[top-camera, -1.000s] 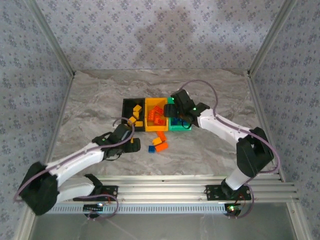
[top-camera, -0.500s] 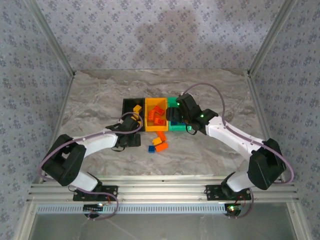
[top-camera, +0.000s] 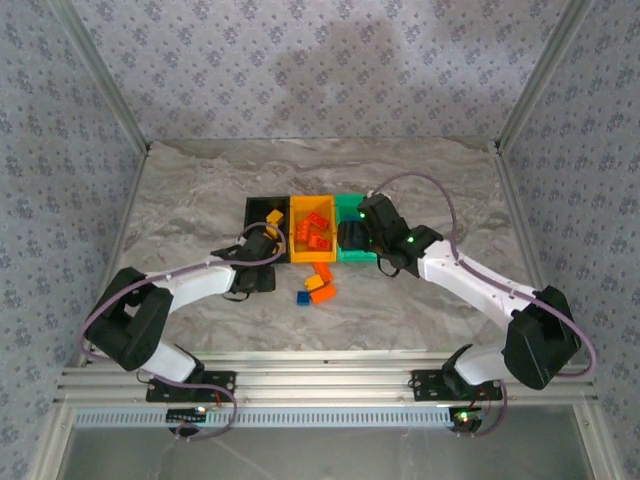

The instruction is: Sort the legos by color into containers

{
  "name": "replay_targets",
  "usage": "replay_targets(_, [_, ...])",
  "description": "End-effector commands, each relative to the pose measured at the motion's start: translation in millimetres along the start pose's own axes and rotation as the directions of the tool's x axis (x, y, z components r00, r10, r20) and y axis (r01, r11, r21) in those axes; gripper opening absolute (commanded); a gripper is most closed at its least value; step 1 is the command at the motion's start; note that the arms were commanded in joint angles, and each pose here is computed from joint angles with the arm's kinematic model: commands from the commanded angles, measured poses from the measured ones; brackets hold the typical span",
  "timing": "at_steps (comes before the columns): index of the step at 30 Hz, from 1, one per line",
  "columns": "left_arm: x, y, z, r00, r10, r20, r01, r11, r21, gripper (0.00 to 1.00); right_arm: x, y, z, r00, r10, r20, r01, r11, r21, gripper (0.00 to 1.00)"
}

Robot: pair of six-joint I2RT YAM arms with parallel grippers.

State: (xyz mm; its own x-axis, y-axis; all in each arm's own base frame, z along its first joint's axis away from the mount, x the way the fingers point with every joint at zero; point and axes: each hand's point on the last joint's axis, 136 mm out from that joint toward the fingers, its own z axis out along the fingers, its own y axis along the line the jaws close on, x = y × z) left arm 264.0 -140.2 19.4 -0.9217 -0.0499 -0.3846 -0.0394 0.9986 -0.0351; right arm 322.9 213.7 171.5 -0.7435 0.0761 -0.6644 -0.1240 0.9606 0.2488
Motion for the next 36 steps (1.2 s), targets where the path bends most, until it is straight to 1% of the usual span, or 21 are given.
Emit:
replay_targets(1, [26,-2,5,0.996,0.004,-0.089,0.0,0.999,0.045,0.57,-3,-7,-7,0.999,0.026,0.023,-0.027,1.0,0.015,0.87])
replay_targets(7, [20,-5,-18,0.999,-0.009,-0.037,0.012,0.996,0.091,0.56,-5,-8,-10,0.999,0.037,0.031,-0.037,0.999,0.011,0.87])
replay_targets(11, [8,-11,-52,0.999,0.016,0.047,-0.021,0.994,0.11,0.57,-6,-8,-12,0.999,0.041,0.034,-0.041,0.999,0.009,0.87])
replay_targets(13, [-3,-12,-71,0.995,0.002,0.098,-0.015,0.991,0.132,0.58,-7,-8,-13,0.998,0.041,0.04,-0.041,0.999,0.004,0.87])
replay_targets(15, [-22,-13,-88,0.987,-0.026,0.156,0.001,0.988,0.154,0.6,-7,-7,-14,0.998,0.044,0.041,-0.044,0.999,0.001,0.87])
replay_targets(17, [-42,-14,-98,0.981,-0.044,0.19,0.013,0.987,0.162,0.6,-6,-7,-14,0.998,0.047,0.039,-0.046,0.999,-0.003,0.87])
replay_targets(19, [-65,-16,-100,0.976,-0.061,0.211,0.026,0.986,0.165,0.59,-6,-7,-14,0.998,0.047,0.037,-0.047,0.999,-0.001,0.87])
replay_targets(23, [-102,-29,-85,0.972,-0.071,0.224,0.035,0.986,0.164,0.6,2,-11,-12,0.999,0.046,0.016,-0.046,0.999,0.019,0.87])
replay_targets(27, [-124,-38,-60,0.978,-0.065,0.197,0.038,0.989,0.142,0.61,10,-15,-17,0.999,0.052,0.009,-0.052,0.998,0.023,0.87])
replay_targets(30, [-140,-45,-49,0.979,-0.065,0.193,0.039,0.99,0.139,0.62,17,-14,-21,0.999,0.05,-0.002,-0.05,0.999,0.005,0.87])
replay_targets(32, [-148,-48,-44,0.979,-0.068,0.191,0.042,0.99,0.137,0.68,25,-9,-21,0.999,0.038,-0.02,-0.039,0.999,-0.02,0.89])
replay_targets(36, [-160,-55,-47,0.977,-0.091,0.194,0.059,0.985,0.165,0.88,49,7,-18,0.998,-0.011,-0.07,0.006,0.998,-0.064,0.93])
